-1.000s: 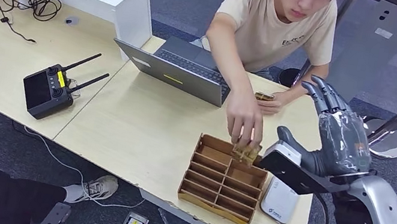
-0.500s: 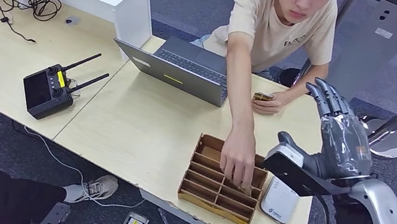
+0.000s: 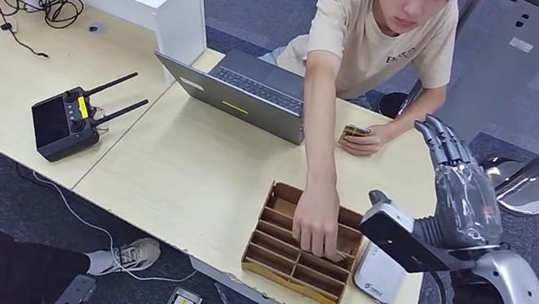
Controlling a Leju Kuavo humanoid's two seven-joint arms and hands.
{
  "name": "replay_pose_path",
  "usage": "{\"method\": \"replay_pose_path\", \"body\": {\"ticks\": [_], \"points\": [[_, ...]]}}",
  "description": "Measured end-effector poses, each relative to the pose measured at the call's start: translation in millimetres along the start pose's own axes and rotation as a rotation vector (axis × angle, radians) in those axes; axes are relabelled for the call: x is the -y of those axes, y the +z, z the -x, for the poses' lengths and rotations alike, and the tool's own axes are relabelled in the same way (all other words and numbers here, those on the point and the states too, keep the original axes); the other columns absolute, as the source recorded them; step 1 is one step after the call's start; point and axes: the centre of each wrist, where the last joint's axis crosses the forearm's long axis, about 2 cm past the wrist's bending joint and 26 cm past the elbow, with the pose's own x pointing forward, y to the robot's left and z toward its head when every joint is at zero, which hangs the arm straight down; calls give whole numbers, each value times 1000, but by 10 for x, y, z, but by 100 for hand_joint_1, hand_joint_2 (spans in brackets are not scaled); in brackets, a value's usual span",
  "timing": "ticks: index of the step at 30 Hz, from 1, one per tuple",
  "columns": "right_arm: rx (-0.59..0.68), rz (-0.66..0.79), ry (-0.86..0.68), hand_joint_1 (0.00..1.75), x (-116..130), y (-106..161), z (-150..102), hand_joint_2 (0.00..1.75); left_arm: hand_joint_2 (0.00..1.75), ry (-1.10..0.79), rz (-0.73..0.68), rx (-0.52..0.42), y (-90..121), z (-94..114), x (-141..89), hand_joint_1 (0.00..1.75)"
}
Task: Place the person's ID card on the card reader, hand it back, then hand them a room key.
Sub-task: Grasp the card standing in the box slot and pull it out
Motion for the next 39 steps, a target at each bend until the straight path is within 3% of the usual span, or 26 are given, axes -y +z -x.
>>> {"method": "replay_pose_path", "body": {"ticks": [17,39], "points": [[-29,-11,-64,0,-329,397,107,175,175,6,-3,-3,-1,-4,0,0],[-67,-15,-125,0,-653,760,52,175,175,18,-13,-1,-14,-43,2,0]]}}
